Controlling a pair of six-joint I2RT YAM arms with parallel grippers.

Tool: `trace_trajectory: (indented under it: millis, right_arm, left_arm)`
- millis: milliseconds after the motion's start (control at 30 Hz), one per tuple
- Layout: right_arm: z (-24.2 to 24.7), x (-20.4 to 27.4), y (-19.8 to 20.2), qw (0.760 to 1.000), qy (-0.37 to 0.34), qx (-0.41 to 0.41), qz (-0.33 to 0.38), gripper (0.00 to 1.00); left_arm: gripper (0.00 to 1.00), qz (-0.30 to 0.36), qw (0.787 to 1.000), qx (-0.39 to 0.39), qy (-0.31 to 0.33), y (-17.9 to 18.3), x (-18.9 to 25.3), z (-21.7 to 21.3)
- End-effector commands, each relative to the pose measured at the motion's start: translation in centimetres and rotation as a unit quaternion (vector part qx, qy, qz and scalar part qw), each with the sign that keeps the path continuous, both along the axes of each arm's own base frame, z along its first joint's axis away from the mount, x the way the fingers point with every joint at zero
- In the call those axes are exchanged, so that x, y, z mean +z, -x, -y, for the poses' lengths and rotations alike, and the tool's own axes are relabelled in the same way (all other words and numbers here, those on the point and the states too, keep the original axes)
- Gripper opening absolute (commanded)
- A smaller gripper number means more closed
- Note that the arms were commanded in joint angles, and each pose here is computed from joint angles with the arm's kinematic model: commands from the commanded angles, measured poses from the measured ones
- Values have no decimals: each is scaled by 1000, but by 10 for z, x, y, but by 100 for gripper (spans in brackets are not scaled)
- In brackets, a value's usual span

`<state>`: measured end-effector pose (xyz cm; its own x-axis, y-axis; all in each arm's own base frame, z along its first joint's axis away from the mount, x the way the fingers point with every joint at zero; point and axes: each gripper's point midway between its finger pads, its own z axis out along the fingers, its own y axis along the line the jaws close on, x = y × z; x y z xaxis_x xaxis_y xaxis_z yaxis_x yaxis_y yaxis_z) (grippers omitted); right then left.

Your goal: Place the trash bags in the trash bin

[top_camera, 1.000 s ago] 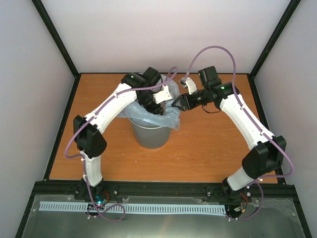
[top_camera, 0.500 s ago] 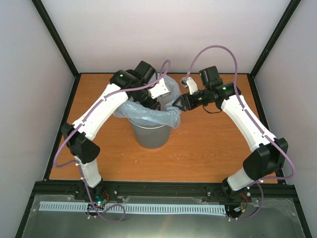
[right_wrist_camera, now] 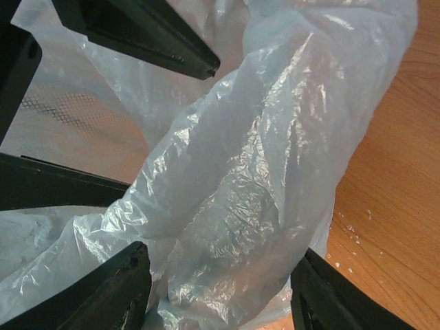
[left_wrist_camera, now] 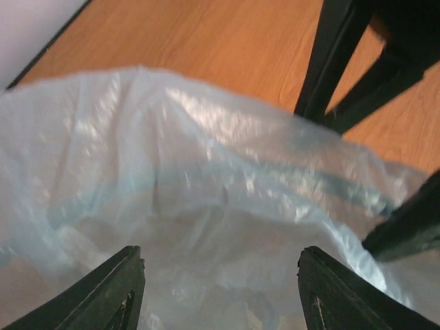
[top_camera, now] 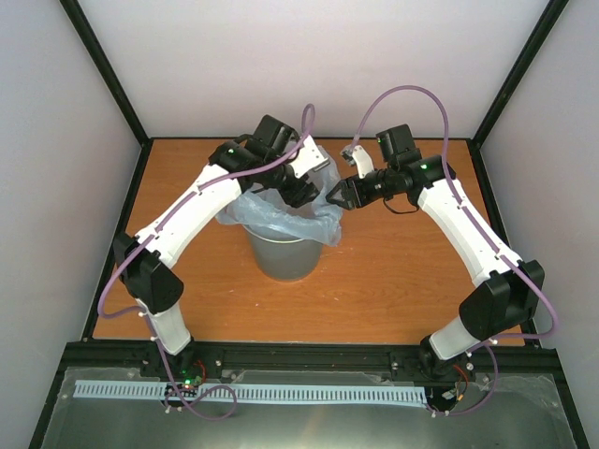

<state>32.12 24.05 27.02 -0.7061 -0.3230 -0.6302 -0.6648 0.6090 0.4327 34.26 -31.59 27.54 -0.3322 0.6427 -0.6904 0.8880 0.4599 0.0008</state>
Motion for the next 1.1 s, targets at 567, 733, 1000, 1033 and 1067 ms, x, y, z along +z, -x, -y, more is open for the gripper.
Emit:
trace_trajectory:
  millis: [567, 733, 1000, 1033, 1067]
  right_arm:
    - [17, 42, 0, 999, -4, -4, 52, 69]
    - [27, 54, -1, 998, -24, -12, 52, 71]
    - [60, 53, -18, 996, -16, -66, 58, 71]
    - [66, 49, -23, 995, -2, -79, 63, 71]
    - [71, 45, -27, 994, 12, -87, 71, 71]
  left_arm:
    - [88, 105, 943, 51, 312, -27, 111, 20]
    - [91, 148, 928, 43, 339, -41, 157, 9]
    - [90, 227, 916, 152, 294, -73, 215, -95]
    - [90, 226, 915, 178, 284, -76, 213, -117]
    - [90, 206, 918, 212, 263, -80, 195, -141]
